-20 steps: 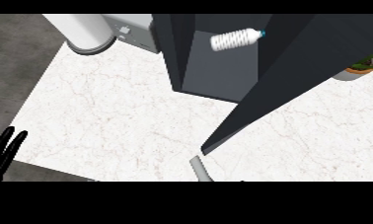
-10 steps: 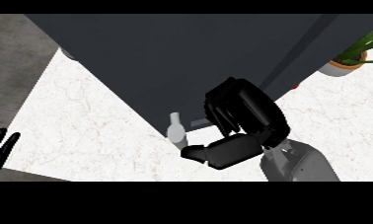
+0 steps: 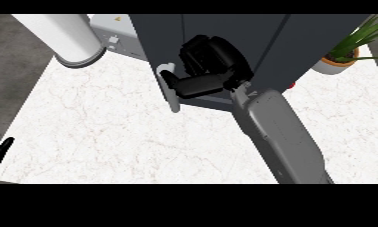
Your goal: Pick up the bottled water, place it into the cabinet and close the cabinet
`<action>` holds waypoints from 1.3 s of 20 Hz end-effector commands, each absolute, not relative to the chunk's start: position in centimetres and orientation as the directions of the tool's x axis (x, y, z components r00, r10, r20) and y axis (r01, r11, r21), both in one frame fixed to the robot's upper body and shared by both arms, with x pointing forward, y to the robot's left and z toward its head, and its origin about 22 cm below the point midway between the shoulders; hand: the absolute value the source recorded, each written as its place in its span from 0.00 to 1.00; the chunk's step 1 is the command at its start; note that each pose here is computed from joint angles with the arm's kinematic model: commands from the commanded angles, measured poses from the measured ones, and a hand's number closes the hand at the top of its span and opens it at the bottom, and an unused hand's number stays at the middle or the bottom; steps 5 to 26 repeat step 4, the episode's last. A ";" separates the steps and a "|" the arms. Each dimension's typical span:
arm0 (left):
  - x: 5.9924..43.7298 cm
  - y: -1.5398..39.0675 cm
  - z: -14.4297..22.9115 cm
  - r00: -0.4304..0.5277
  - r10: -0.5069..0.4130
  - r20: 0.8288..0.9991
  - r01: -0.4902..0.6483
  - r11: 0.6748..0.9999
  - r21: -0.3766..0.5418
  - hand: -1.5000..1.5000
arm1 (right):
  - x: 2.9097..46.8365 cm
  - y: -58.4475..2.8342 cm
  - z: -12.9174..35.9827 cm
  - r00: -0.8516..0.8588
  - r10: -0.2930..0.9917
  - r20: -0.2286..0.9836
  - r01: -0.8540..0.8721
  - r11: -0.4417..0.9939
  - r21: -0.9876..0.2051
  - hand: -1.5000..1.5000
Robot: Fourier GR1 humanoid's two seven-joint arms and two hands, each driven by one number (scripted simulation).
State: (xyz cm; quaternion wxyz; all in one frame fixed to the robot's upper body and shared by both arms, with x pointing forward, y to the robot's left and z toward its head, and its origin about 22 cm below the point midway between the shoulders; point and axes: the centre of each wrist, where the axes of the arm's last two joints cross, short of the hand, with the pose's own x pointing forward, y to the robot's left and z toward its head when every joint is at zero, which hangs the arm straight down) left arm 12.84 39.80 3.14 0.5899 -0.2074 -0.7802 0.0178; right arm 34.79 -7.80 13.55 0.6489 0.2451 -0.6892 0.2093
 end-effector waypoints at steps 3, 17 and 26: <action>12.9 40.2 3.6 -0.250 0.365 0.897 0.332 0.902 -0.274 0.00 | 39.8 -9.0 15.4 -0.052 -0.052 0.997 -0.500 0.866 0.019 1.00; 12.5 40.1 3.0 -0.242 0.368 0.898 0.327 0.902 -0.282 0.00 | 40.0 -10.2 14.5 -0.055 -0.062 0.997 -0.490 0.872 0.027 1.00; 12.5 40.1 3.0 -0.242 0.368 0.898 0.327 0.902 -0.282 0.00 | 40.0 -10.2 14.5 -0.055 -0.062 0.997 -0.490 0.872 0.027 1.00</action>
